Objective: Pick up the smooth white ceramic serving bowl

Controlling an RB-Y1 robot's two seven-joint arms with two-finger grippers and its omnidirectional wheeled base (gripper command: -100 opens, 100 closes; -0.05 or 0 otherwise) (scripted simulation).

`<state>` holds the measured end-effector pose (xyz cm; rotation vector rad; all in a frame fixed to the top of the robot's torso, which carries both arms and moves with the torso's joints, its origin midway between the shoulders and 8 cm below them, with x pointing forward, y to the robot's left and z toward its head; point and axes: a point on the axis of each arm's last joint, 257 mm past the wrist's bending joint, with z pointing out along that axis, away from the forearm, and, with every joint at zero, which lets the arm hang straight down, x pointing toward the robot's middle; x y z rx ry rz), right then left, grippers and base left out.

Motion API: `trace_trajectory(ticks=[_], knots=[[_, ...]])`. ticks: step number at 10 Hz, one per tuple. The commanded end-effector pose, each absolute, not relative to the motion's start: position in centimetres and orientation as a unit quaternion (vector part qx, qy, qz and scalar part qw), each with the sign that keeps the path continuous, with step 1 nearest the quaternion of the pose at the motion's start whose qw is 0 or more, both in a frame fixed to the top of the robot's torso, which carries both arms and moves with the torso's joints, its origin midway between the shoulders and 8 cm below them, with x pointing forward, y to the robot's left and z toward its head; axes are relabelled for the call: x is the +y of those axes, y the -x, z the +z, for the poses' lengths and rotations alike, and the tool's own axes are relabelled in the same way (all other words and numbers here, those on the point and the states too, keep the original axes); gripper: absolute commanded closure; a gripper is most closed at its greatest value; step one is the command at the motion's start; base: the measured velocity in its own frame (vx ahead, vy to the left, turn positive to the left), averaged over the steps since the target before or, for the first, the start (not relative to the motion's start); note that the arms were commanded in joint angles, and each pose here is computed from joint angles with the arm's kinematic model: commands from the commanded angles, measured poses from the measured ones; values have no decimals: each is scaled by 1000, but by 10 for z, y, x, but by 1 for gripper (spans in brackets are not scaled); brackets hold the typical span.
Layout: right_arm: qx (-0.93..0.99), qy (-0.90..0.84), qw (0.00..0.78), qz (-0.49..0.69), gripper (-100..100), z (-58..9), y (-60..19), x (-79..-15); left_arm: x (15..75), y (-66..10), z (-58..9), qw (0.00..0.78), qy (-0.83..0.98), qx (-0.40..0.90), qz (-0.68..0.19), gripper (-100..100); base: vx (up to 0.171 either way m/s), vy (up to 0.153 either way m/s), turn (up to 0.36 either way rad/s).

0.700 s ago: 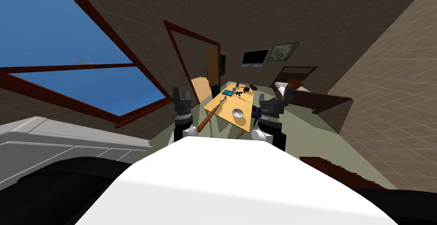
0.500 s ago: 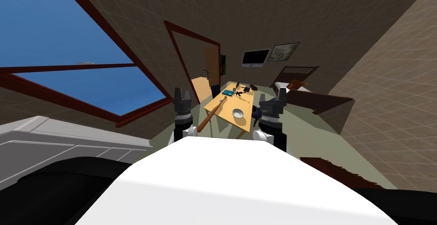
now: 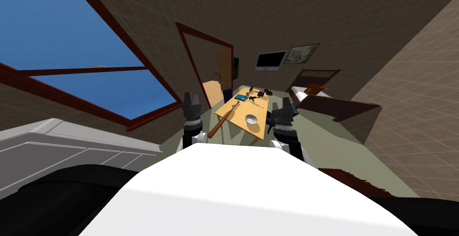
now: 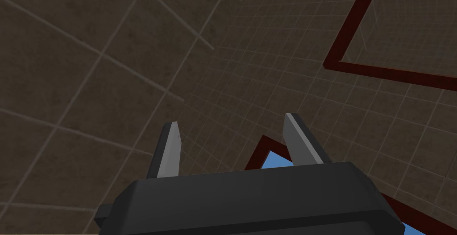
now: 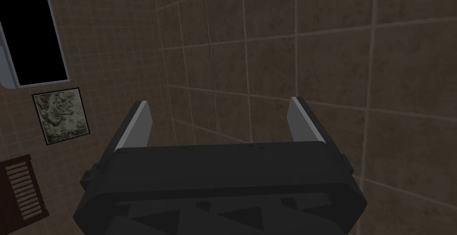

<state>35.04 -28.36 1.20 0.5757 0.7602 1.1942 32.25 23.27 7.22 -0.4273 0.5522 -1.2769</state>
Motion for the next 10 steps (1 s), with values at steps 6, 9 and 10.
trace_trajectory(ticks=[6,9,10], knots=[[475,-200,776,363,-100,-55,-359,-312,233,-323,72,747,195,252,-584,0,10,16,75],[525,-175,782,286,-100,-88,-359,-327,233,-323,72,747,195,252,-584,0,13,18,96],[526,-172,784,281,-100,-88,-359,-327,233,-323,72,747,195,252,-584,0,11,19,40]])
